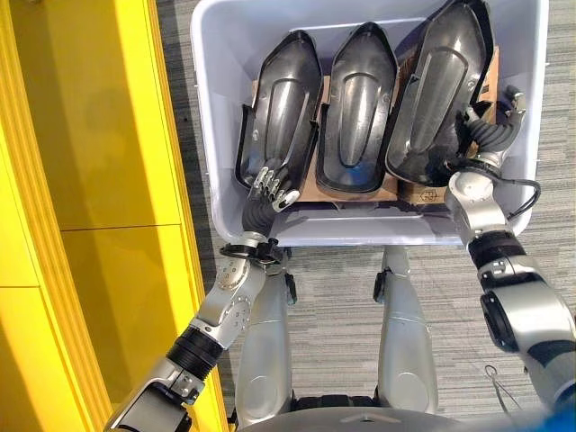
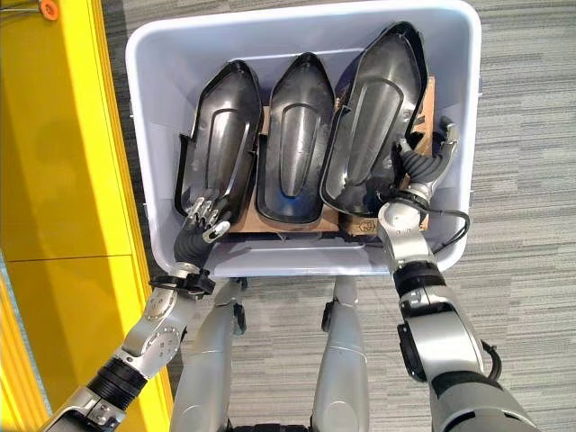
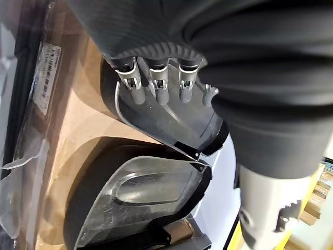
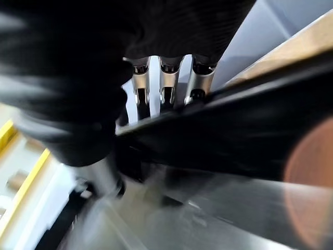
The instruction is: Move parts from the plastic box to the shelf.
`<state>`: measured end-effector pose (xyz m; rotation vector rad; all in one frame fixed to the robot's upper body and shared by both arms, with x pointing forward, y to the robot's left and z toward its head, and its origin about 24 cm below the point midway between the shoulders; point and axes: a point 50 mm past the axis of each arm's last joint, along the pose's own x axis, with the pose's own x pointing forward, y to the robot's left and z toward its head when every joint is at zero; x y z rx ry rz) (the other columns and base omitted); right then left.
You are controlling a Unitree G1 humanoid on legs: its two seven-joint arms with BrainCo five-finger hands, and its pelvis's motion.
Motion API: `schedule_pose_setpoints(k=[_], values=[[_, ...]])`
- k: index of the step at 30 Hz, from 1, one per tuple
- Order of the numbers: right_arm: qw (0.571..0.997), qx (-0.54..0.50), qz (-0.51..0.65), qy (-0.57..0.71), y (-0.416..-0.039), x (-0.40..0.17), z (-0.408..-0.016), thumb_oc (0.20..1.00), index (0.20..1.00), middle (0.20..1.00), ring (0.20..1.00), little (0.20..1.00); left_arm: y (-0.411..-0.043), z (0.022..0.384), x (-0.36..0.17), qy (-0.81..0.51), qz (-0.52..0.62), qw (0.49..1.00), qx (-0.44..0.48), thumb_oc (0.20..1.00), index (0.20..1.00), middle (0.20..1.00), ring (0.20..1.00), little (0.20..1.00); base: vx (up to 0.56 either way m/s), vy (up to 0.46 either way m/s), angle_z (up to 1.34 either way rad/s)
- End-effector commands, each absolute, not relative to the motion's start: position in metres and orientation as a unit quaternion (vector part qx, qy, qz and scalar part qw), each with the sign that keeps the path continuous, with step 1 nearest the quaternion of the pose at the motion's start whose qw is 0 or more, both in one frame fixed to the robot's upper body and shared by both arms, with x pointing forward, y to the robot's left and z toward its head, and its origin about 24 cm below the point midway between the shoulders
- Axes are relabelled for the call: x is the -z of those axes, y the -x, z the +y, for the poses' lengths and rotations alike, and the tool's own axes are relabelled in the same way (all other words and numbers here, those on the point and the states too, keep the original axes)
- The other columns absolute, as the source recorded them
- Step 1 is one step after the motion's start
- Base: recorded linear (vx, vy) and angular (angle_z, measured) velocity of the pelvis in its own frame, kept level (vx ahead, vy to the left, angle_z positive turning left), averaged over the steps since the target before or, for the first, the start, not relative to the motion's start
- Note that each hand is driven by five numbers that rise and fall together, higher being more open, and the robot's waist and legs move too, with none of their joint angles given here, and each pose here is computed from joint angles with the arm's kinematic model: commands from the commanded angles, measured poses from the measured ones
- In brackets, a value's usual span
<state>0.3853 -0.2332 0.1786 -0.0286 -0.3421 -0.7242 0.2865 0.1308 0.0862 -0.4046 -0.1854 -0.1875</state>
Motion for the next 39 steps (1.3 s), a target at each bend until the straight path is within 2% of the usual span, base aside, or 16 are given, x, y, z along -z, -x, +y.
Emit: schedule_pose_setpoints(k=[1, 16, 29, 39], values=[[0.953, 0.290, -0.088, 0.004, -0.387, -0.140, -0.222, 0.200, 0.200, 0.200, 0.200, 0.200, -0.283, 0.128, -0.104, 0.219, -0.129, 0.961, 0.112, 1.000, 1.000, 1.000, 1.000, 1.000, 0.00, 0.000, 0.00], [0.963, 0.252, -0.093, 0.018, -0.371, -0.119, -0.210, 0.200, 0.200, 0.200, 0.200, 0.200, -0.282, 0.131, -0.097, 0.218, -0.120, 0.962, 0.112, 1.000, 1.000, 1.000, 1.000, 1.000, 0.00, 0.000, 0.00], [0.957, 0.193, -0.213, 0.027, -0.340, -0.145, -0.196, 0.200, 0.200, 0.200, 0.200, 0.200, -0.274, 0.148, -0.078, 0.203, -0.090, 0.971, 0.090, 1.000, 1.000, 1.000, 1.000, 1.000, 0.03, -0.017, 0.01], [0.959, 0.155, -0.237, -0.001, -0.328, -0.148, -0.182, 0.200, 0.200, 0.200, 0.200, 0.200, -0.266, 0.155, -0.061, 0.193, -0.056, 0.976, 0.085, 1.000, 1.000, 1.000, 1.000, 1.000, 0.03, -0.016, 0.04]])
